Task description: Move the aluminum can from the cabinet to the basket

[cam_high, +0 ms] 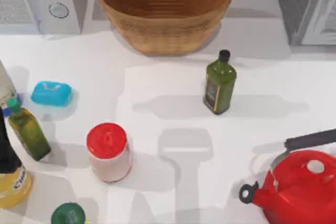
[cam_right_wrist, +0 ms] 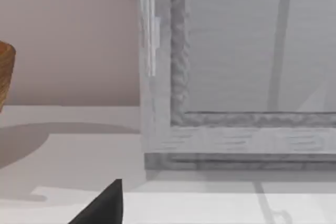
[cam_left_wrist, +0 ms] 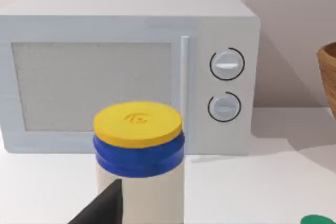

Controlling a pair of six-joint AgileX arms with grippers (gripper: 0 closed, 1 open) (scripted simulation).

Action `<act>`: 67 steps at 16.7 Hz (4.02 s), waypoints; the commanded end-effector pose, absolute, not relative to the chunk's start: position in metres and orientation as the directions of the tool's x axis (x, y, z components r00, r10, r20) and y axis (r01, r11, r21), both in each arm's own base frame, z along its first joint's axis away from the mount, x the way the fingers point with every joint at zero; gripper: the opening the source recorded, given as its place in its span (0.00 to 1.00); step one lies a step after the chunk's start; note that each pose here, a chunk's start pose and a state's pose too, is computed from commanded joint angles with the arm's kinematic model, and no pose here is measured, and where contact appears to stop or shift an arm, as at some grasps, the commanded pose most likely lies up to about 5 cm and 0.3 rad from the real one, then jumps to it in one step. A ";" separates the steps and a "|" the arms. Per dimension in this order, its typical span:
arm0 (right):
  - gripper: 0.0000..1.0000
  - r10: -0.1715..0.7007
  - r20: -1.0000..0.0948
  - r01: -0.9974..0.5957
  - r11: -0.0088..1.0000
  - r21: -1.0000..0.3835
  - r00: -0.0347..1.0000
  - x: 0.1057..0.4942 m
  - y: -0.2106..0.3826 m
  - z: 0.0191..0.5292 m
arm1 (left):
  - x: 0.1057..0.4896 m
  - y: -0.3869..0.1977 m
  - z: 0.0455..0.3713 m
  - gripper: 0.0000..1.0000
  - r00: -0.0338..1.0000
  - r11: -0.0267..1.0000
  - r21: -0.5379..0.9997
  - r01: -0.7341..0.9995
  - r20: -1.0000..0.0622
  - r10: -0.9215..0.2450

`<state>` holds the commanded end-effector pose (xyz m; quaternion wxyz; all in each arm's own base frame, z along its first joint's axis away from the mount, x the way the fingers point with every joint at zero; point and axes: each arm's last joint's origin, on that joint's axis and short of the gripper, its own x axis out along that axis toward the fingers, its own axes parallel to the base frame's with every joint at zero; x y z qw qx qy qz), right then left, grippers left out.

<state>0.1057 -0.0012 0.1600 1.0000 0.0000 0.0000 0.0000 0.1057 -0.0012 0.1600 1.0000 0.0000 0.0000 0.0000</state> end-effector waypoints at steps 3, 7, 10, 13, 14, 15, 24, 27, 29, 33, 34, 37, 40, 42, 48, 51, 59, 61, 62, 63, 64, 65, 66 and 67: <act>1.00 -0.002 0.003 0.002 1.000 0.001 1.000 0.105 -0.001 0.163 | 0.106 -0.001 0.160 1.00 1.000 1.000 0.000 0.000 0.000 0.000; 1.00 -0.014 0.017 0.014 1.000 0.011 1.000 0.104 -0.001 0.198 | 0.106 -0.001 0.160 1.00 1.000 1.000 0.000 0.000 0.000 0.000; 1.00 -0.018 0.019 0.018 1.000 0.021 1.000 0.107 0.000 0.243 | 0.106 -0.001 0.160 1.00 1.000 1.000 0.000 0.000 0.000 0.000; 1.00 -0.020 0.012 0.020 0.999 0.028 1.000 0.117 0.003 0.298 | 0.106 -0.001 0.160 1.00 1.000 1.000 0.000 0.000 0.000 0.000; 1.00 -0.020 0.008 0.020 0.999 0.030 1.000 0.123 0.004 0.316 | 0.106 -0.001 0.160 1.00 1.000 1.000 0.000 0.000 0.000 0.000; 1.00 -0.020 0.004 0.020 0.999 0.030 1.000 0.130 0.006 0.335 | 0.106 -0.001 0.160 1.00 1.000 1.000 0.000 0.000 0.000 0.000; 1.00 -0.011 -0.013 0.011 1.000 0.015 1.000 0.216 0.031 0.471 | 0.106 -0.001 0.160 1.00 1.000 1.000 0.000 0.000 0.000 0.000; 1.00 -0.005 -0.007 0.006 1.000 0.007 1.000 0.239 0.040 0.495 | 0.106 -0.001 0.160 1.00 1.000 1.000 0.000 0.000 0.000 0.000; 1.00 -0.002 -0.002 0.002 1.000 0.003 1.000 0.250 0.045 0.505 | 0.106 -0.001 0.160 1.00 1.000 1.000 0.000 0.000 0.000 0.000; 1.00 0.000 0.000 0.000 1.000 0.000 1.000 0.256 0.047 0.510 | 0.106 -0.001 0.160 1.00 1.000 1.000 0.000 0.000 0.000 0.000; 1.00 0.000 0.000 0.000 1.000 0.000 1.000 0.256 0.047 0.510 | 0.106 -0.001 0.160 1.00 1.000 1.000 0.000 0.000 0.000 0.000; 1.00 -0.003 0.003 0.003 1.000 0.001 1.000 0.256 0.047 0.510 | 0.106 -0.001 0.160 1.00 1.000 1.000 0.000 0.000 0.000 0.000; 1.00 -0.003 0.009 0.003 1.000 0.000 1.000 0.272 0.059 0.513 | 0.106 -0.001 0.160 1.00 1.000 1.000 0.000 0.000 0.000 0.000; 1.00 -0.006 0.008 0.006 1.000 -0.001 1.000 0.289 0.073 0.512 | 0.106 -0.001 0.160 1.00 1.000 1.000 0.000 0.000 0.000 0.000; 1.00 -0.013 0.011 0.013 1.000 -0.002 1.000 0.323 0.108 0.506 | 0.106 -0.001 0.160 1.00 1.000 1.000 0.000 0.000 0.000 0.000; 1.00 -0.016 0.006 0.016 1.000 -0.003 1.000 0.323 0.106 0.505 | 0.106 -0.001 0.160 1.00 1.000 1.000 0.000 0.000 0.000 0.000; 1.00 -0.013 0.011 0.013 1.000 -0.002 1.000 0.361 0.109 0.509 | 0.106 -0.001 0.160 1.00 1.000 1.000 0.000 0.000 0.000 0.000; 1.00 -0.013 0.012 0.013 1.000 -0.001 1.000 0.373 0.108 0.509 | 0.106 -0.001 0.160 1.00 1.000 1.000 0.000 0.000 0.000 0.000; 1.00 -0.013 0.012 0.013 1.000 -0.001 1.000 0.378 0.107 0.508 | 0.106 -0.001 0.160 1.00 1.000 1.000 0.000 0.000 0.000 0.000; 1.00 -0.013 0.012 0.013 1.000 -0.002 1.000 0.382 0.107 0.508 | 0.106 -0.001 0.160 1.00 1.000 1.000 0.000 0.000 0.000 0.000; 1.00 -0.013 0.011 0.013 1.000 -0.002 1.000 0.383 0.107 0.507 | 0.106 -0.001 0.160 1.00 1.000 1.000 0.000 0.000 0.000 0.000; 1.00 -0.013 0.011 0.013 1.000 -0.002 1.000 0.383 0.107 0.507 | 0.106 -0.001 0.160 1.00 1.000 1.000 0.000 0.000 0.000 0.000; 1.00 -0.013 0.011 0.013 1.000 -0.002 1.000 0.383 0.107 0.507 | 0.106 -0.001 0.160 1.00 1.000 1.000 0.000 0.000 0.000 0.000; 1.00 -0.013 0.011 0.013 1.000 -0.002 1.000 0.383 0.107 0.507 | 0.106 -0.001 0.160 1.00 1.000 1.000 0.000 0.000 0.000 0.000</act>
